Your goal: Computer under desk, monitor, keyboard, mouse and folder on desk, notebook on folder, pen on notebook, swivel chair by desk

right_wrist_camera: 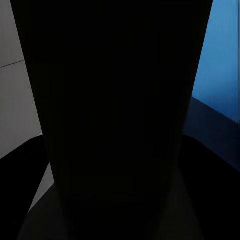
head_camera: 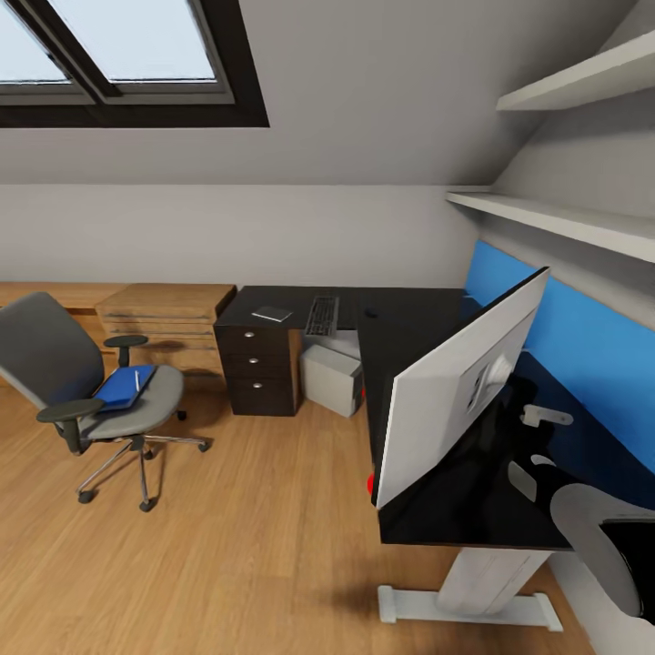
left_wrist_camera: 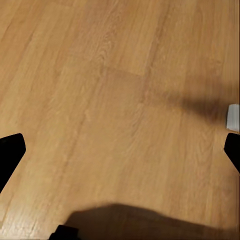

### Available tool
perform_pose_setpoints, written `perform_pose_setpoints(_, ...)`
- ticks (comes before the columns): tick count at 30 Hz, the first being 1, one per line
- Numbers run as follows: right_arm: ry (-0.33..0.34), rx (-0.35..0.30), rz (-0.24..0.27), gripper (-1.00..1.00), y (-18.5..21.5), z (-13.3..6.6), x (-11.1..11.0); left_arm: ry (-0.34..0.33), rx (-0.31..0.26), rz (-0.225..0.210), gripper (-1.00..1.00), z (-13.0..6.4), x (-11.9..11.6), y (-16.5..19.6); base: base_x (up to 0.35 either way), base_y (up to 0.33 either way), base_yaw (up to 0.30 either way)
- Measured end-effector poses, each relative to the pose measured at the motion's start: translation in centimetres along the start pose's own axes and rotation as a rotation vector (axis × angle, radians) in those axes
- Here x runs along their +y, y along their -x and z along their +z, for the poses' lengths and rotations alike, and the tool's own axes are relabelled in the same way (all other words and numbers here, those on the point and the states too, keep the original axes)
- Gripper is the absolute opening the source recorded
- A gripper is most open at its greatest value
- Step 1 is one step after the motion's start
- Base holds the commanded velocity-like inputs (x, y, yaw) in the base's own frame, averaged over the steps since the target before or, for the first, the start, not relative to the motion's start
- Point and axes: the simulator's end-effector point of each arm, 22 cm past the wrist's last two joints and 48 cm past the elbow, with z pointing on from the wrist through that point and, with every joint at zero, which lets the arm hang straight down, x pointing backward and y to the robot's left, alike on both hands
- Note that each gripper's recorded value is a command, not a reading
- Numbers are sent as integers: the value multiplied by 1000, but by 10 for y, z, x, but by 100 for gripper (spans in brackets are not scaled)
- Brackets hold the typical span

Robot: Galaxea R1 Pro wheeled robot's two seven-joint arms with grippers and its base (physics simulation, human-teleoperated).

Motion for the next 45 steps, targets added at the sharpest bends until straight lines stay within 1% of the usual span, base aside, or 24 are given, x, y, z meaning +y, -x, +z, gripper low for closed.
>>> perform_pose_setpoints(9, 1, 0, -1, -100, 0, 0, 0, 0, 0, 0, 100, 0, 0, 0, 16, -28, 0)
perform_pose_setpoints(13, -3, 5, -5, -100, 1, -8, -5, -2, -10, -1, 100, -5, 0, 2, 226, -2, 0)
perform_pose_setpoints(16, -14, 0, 13, -100, -1, -1, -4, 0, -1, 0, 100, 0, 0, 1, 170, 0, 0)
perform_pose_setpoints(24, -11, 0, 7, -100, -1, -3, -5, 0, -2, 0, 100, -1, 0, 0, 40, 0, 0)
perform_pose_setpoints(28, -8, 4, 1, -100, 0, -6, -5, -1, -6, -1, 100, -4, 0, 1, 165, 0, 0)
perform_pose_setpoints(31, -13, 0, 12, -100, -1, -1, -4, 0, 0, 0, 100, 0, 0, 0, 96, 0, 0)
perform_pose_setpoints(45, -12, -1, 9, -100, -2, -2, -5, 0, 0, 1, 100, -1, 0, 0, 10, 0, 0)
